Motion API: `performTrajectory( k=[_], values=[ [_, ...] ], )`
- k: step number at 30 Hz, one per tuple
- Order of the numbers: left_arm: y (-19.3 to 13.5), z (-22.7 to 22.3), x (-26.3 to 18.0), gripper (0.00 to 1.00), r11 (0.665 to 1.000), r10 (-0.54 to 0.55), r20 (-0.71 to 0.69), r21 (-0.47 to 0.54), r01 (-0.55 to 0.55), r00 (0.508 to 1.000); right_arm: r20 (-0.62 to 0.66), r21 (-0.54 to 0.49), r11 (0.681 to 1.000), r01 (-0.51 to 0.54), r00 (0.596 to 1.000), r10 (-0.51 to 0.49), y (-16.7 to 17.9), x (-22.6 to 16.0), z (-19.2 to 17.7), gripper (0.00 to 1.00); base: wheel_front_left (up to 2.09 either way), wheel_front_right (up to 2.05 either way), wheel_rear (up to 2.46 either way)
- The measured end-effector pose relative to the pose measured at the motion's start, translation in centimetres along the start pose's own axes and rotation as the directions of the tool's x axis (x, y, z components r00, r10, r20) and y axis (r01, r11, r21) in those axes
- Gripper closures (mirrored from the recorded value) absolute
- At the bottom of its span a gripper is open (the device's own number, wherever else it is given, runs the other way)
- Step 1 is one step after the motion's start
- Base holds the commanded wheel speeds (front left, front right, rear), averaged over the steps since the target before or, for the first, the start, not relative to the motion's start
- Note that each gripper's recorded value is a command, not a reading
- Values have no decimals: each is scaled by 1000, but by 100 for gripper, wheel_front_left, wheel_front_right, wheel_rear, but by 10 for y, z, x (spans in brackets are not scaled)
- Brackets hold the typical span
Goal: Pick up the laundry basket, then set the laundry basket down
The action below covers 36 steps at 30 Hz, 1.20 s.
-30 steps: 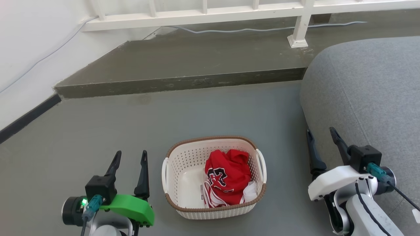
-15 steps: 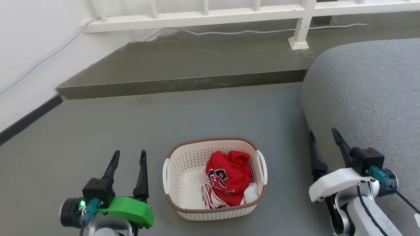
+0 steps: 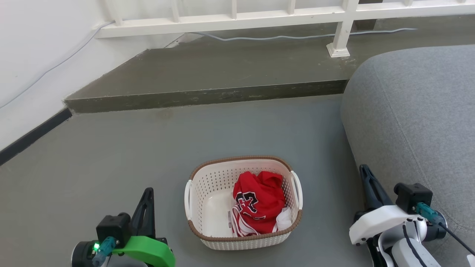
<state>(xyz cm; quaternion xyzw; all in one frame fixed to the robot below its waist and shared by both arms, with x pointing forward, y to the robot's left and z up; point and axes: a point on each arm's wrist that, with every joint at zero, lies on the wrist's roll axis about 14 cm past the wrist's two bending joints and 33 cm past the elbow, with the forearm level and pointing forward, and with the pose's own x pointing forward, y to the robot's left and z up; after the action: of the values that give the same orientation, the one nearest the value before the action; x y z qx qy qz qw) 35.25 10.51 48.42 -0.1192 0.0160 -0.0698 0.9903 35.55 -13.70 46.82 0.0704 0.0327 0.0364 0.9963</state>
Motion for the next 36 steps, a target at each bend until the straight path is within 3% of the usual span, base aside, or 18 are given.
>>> performTrajectory(
  k=[13,36],
  values=[
    [9,-2,1,100,986,34,-29,-160,-39,999,-45,170,984,51,998,-44,-11,2,-4,100,0,0,0],
    [31,-7,2,100,893,92,-92,-433,-123,992,-111,459,879,133,990,-92,-30,3,-10,100,0,0,0]
  ],
)
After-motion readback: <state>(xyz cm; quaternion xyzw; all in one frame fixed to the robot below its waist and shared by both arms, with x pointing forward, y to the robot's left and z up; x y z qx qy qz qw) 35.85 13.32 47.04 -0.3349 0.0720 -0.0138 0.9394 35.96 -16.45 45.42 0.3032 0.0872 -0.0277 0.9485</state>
